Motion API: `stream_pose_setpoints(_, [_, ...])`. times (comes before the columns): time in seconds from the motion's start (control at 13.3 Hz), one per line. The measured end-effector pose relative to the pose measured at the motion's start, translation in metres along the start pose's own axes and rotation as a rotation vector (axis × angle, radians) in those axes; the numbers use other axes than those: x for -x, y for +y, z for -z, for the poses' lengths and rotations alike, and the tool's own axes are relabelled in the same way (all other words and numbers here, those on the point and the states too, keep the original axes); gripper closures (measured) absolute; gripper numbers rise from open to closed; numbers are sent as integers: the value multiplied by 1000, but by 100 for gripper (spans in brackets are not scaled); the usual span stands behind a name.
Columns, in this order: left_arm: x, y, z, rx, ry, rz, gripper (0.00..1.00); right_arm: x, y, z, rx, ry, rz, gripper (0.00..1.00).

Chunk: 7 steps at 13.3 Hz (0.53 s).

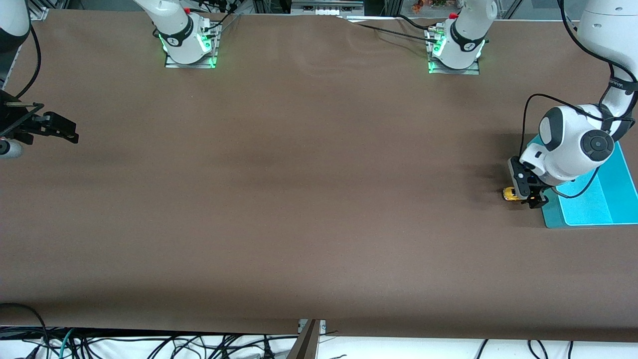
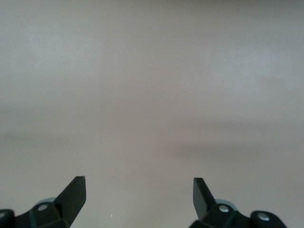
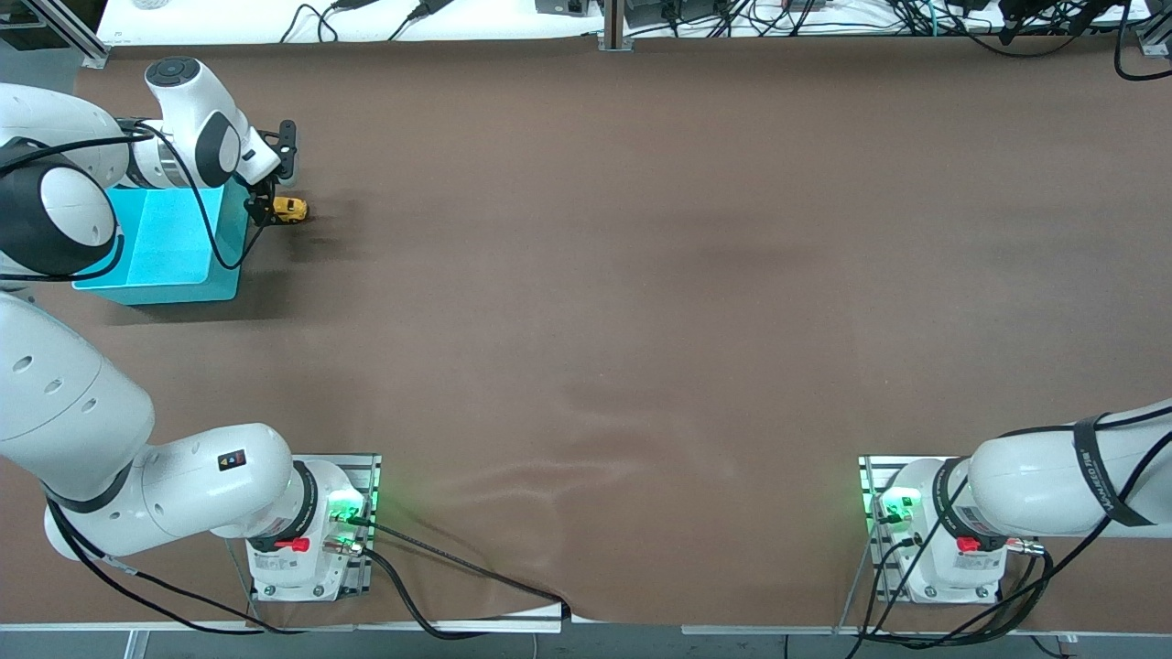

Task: Wind and store yellow beetle car
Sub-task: 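Lower the left gripper onto the car while the right gripper retracts, then grasp the yellow car with the left gripper and lift it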

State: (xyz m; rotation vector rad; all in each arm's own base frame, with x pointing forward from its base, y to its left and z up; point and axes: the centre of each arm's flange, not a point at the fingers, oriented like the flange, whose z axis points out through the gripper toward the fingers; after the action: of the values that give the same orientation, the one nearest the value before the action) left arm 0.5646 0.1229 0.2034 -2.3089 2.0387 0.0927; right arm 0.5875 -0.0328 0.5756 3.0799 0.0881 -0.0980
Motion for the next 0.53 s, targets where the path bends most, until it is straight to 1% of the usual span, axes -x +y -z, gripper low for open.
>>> stream_pose_setpoints(0.15, [4, 2, -11, 17, 0, 5, 0, 1, 0, -1, -1, -11, -10, 0])
stream_pose_setpoints(0.22, [5, 2, -14, 19, -2, 0, 3, 1, 0, -1, -1, -11, -10, 0])
stream_pose_setpoints(0.3, [5, 1, -15, 18, -6, -8, 3, 1, 0, -1, -1, -11, -10, 0])
stream_pose_setpoints(0.45, [5, -1, -13, 11, -14, -18, 20, 1, -1, -1, -1, -12, -10, 0])
stream_pose_setpoints(0.53, [6, -4, -10, 4, -16, -19, 33, 1, -1, -2, -1, -12, -10, 0])
